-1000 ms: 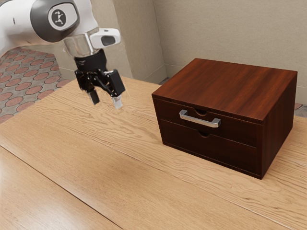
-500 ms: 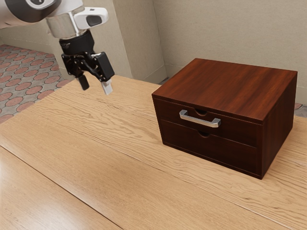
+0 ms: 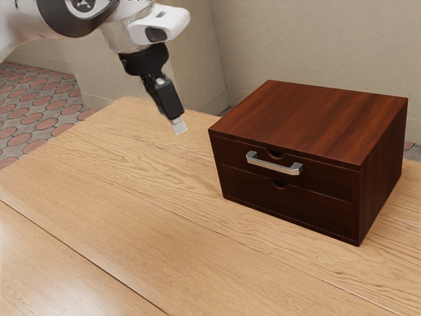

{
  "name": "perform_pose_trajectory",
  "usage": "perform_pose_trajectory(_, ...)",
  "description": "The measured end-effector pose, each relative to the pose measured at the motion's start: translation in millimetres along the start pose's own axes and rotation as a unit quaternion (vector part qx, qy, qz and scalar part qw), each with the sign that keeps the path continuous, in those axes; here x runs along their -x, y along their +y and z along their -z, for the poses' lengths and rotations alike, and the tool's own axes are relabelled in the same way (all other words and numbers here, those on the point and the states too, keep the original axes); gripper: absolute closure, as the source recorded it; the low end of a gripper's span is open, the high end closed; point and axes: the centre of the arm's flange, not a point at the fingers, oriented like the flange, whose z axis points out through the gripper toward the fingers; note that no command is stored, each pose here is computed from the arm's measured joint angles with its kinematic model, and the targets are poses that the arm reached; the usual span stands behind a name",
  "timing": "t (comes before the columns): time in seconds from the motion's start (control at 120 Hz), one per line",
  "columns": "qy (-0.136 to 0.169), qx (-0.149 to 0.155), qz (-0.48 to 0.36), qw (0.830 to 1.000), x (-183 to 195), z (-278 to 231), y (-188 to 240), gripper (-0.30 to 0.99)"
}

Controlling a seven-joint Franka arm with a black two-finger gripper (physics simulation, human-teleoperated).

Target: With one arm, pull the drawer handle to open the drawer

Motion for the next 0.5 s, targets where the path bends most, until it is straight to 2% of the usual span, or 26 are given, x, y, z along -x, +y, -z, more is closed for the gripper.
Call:
perform_pose_trajectory(0.108, 0.005, -0.014, -0.094, 0.995, -20, -24, 0, 0.0)
perform_pose_trajectory(0.25, 0.019, -0.036, -0.198, 0.979, -38, -30, 8, 0.0)
perform_pose_trajectory(0.5, 0.031, -0.039, -0.305, 0.951, -67, -78, -9, 0.0)
